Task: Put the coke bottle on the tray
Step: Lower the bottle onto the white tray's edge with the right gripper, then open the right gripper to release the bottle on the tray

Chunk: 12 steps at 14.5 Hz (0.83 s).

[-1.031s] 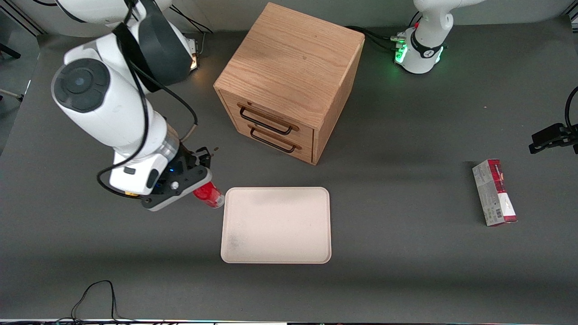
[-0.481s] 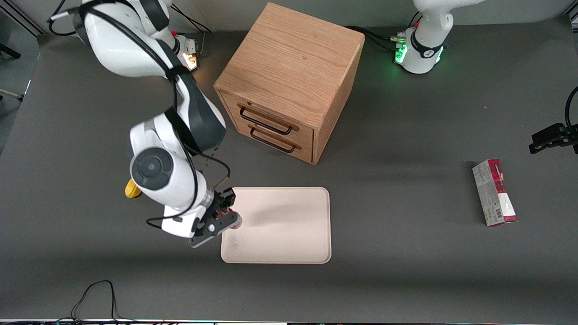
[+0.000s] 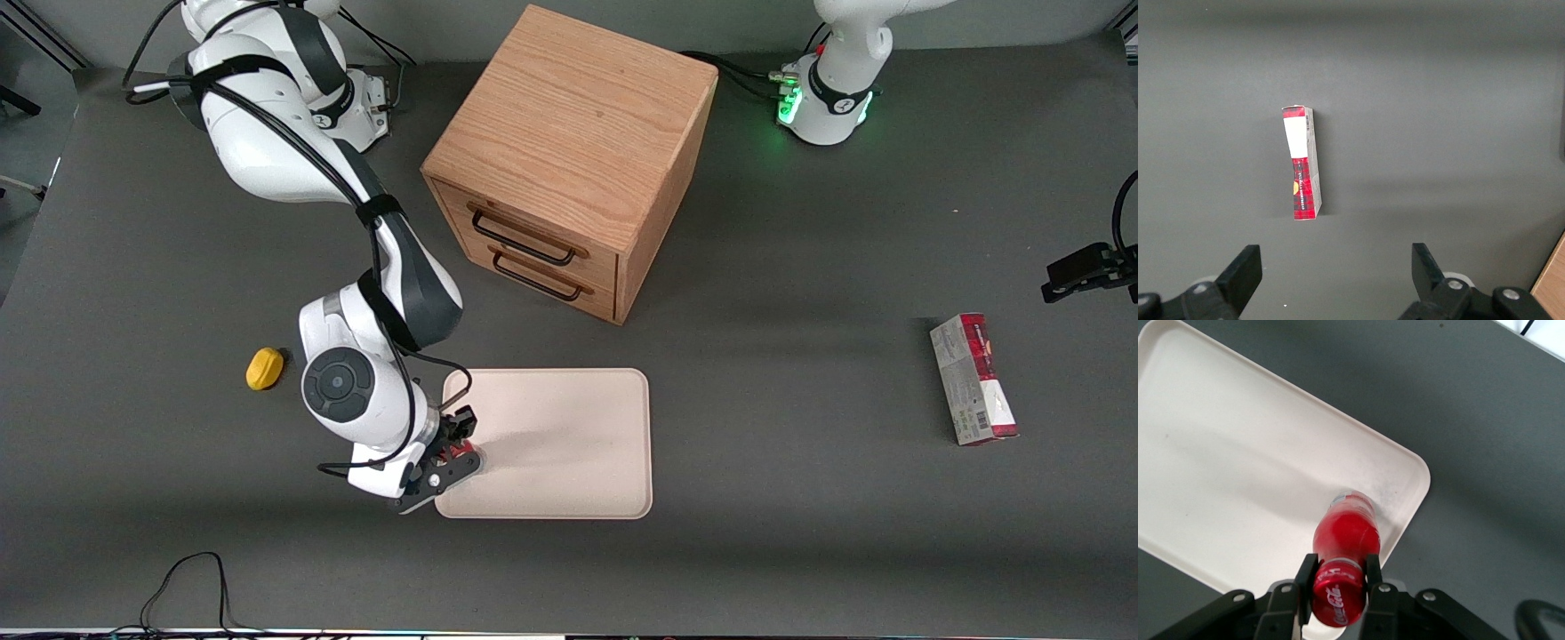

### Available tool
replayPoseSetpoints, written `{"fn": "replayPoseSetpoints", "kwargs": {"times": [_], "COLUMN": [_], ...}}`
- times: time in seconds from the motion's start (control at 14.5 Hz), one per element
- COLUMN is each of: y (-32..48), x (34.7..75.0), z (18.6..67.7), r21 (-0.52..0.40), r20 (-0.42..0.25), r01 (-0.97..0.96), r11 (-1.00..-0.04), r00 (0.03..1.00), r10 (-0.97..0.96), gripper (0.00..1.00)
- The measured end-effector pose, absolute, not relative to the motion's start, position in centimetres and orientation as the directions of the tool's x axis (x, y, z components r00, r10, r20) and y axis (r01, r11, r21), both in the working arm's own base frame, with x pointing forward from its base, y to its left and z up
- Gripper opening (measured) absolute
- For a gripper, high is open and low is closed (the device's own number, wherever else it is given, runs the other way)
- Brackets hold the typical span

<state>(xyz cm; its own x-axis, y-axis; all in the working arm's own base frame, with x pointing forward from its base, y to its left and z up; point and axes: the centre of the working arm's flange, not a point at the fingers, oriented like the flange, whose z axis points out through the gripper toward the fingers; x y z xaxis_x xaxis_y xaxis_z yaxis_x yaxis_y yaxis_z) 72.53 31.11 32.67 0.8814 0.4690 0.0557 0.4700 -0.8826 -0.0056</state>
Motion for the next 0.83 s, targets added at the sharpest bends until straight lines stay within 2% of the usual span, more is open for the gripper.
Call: {"fn": "replayPoseSetpoints", "kwargs": {"times": [0.28, 0.34, 0.62, 0.83], "y": [31.1, 31.0, 30.2, 29.3], "x": [72.7, 72.7, 73.2, 72.2], "z": [32.3, 32.3, 34.1, 38.2], "r21": [-0.004, -0.004, -0.001, -0.006], "r20": [0.059, 0.059, 0.077, 0.029], "r01": [0.468, 0.466, 0.453, 0.392], "r11": [-0.884, -0.885, -0.892, -0.920], "r00": [0.882, 0.883, 0.889, 0.919], "r10": [0.467, 0.465, 0.451, 0.392], "gripper": [0.33, 0.39, 0.75, 1.00]}}
